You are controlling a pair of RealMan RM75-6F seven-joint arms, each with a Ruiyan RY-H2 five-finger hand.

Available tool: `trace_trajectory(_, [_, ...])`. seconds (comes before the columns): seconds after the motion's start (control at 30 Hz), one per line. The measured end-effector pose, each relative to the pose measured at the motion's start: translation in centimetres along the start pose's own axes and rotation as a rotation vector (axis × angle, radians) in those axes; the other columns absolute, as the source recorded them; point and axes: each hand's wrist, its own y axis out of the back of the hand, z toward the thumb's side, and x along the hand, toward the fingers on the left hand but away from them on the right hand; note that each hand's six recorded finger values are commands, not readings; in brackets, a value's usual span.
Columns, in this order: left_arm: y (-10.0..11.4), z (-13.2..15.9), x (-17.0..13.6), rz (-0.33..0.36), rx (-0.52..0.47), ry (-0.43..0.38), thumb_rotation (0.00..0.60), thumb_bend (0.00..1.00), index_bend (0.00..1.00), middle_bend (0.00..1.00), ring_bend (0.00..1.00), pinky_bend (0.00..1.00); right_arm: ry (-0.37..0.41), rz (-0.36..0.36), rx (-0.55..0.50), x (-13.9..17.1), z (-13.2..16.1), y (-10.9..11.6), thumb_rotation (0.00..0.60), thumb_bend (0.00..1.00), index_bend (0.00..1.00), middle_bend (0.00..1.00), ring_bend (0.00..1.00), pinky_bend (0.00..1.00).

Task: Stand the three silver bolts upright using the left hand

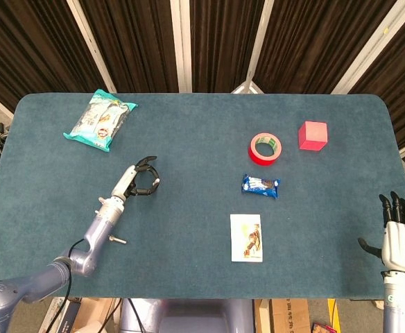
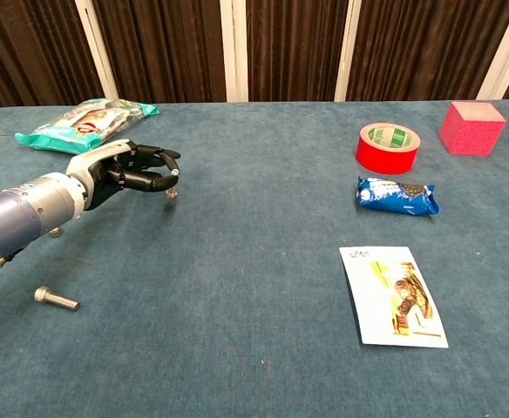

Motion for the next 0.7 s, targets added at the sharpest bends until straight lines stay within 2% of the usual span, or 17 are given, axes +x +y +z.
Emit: trace_trajectory(0.7, [0.22,-0.29,-0.09,0.001,0.046,0.024,0.6,0.46,0.65,0.07,0.0,0.0,-0.001,0.003,0.003,0.01,0.1,-0.2,0.6,0.0,0.12,0.04,0.0,0.0])
